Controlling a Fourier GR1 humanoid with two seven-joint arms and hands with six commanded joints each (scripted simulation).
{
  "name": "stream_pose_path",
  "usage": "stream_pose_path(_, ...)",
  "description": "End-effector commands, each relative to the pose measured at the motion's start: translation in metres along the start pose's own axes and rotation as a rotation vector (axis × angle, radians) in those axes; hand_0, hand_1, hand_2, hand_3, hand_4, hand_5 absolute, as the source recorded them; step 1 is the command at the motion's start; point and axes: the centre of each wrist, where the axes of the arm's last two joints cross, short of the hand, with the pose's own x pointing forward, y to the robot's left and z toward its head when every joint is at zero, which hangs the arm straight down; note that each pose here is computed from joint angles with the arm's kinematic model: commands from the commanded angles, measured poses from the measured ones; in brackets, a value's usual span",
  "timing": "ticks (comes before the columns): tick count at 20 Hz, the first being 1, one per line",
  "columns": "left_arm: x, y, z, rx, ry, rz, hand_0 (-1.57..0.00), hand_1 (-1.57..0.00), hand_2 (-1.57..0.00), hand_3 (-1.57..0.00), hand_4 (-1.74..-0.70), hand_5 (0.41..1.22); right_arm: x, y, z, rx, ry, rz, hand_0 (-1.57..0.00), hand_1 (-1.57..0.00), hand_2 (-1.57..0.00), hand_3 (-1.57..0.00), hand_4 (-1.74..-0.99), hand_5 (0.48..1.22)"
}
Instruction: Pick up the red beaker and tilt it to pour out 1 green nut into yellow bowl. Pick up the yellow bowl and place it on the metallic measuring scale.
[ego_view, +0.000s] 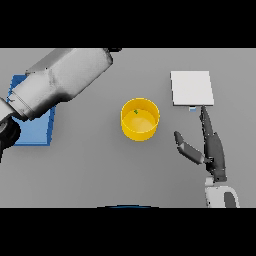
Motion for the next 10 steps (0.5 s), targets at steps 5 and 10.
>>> stream_pose_path(5,-0.078,-0.040,0.019,-0.028,0.284,0.447,-1.57,-1.57,-1.55,-1.38,-1.73,1.221,0.001,0.004,0.000,0.020,-0.013,-0.033,0.00,0.00,0.00,0.00,-1.199,0.594)
stream_pose_path(10,-0.110,-0.121,0.052,0.008,0.523,0.970,-1.57,-1.57,-1.56,-1.40,-1.74,1.221,-0.006,-0.002,0.000,0.022,-0.013,-0.030,0.00,0.00,0.00,0.00,-1.222,0.587)
